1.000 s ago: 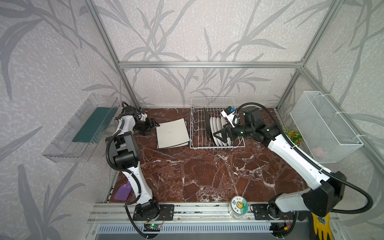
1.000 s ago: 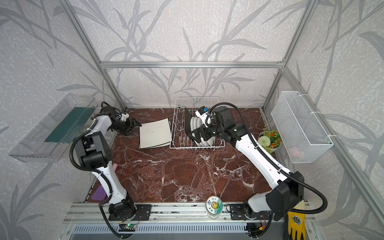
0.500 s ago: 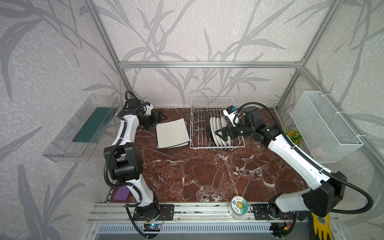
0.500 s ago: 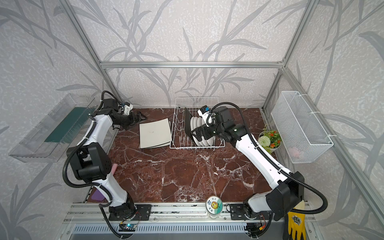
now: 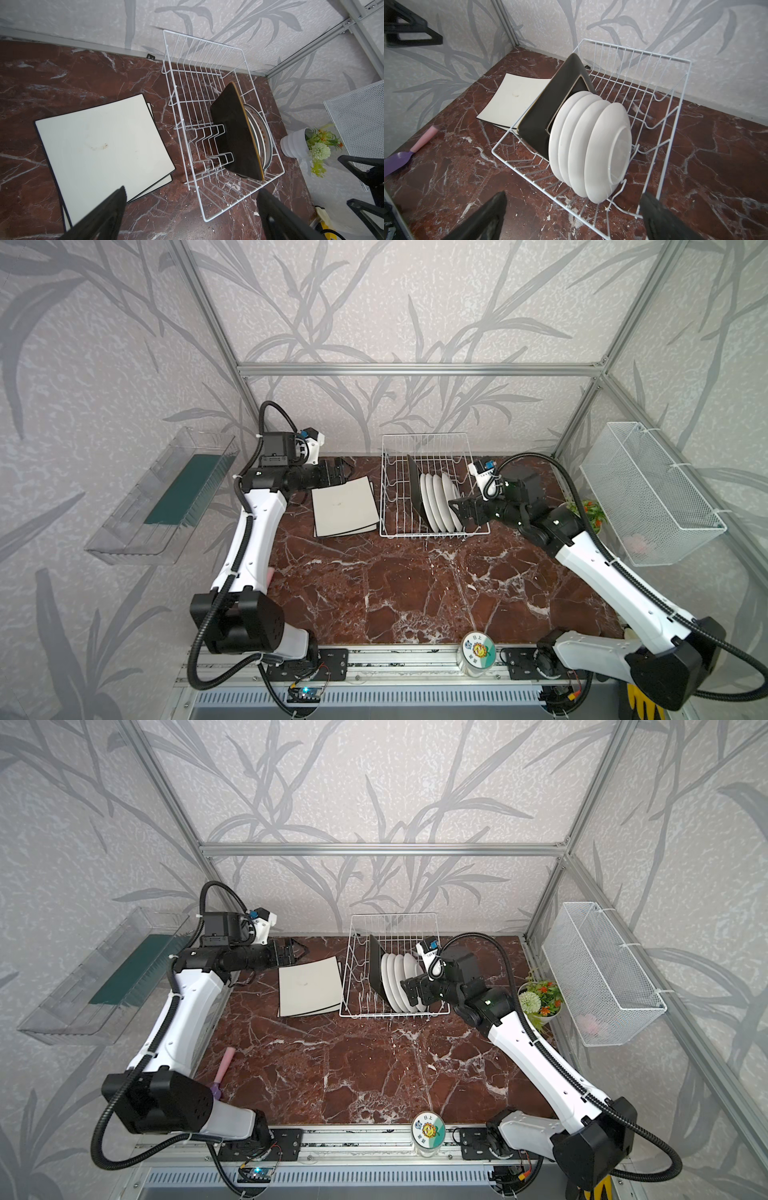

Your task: Unload the plates from the dish rack

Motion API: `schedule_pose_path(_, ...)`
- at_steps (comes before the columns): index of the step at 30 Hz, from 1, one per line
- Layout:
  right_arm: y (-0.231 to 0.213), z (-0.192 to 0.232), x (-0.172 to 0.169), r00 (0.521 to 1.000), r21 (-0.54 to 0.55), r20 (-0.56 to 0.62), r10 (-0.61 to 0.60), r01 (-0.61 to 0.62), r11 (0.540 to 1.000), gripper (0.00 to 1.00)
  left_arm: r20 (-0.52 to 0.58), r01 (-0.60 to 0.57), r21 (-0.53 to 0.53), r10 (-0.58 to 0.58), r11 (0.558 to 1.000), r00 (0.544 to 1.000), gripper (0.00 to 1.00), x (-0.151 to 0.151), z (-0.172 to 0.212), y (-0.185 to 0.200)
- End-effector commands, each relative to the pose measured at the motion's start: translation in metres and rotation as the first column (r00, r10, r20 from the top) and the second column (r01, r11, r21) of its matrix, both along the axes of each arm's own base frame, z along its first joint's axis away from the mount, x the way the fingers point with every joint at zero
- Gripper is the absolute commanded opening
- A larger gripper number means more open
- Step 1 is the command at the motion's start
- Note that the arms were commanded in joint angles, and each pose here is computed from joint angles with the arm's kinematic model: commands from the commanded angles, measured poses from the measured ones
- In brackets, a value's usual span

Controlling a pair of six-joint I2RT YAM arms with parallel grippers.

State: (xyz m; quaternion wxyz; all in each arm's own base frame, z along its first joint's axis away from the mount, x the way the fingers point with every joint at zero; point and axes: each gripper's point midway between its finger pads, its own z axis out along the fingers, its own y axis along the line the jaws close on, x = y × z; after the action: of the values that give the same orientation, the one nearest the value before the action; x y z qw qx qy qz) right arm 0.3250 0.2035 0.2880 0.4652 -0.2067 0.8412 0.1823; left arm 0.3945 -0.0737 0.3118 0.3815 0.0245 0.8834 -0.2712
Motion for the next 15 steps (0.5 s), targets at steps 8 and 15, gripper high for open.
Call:
schedule_pose_path(8,-0.011,0.005,0.004,0.986,0.053,0.154,-0.066,0.058,0.997,0.99,0.000,0.056,0.040,-0.056,0.998,0.998,0.99,-0.018,0.002,-0.047)
schedule_pose_path(15,-0.010,-0.003,0.002,0.988,0.058,0.142,-0.060,0.052,0.997,0.99,-0.050,0.105,0.043,-0.103,0.994,0.993,0.99,-0.009,-0.018,-0.087)
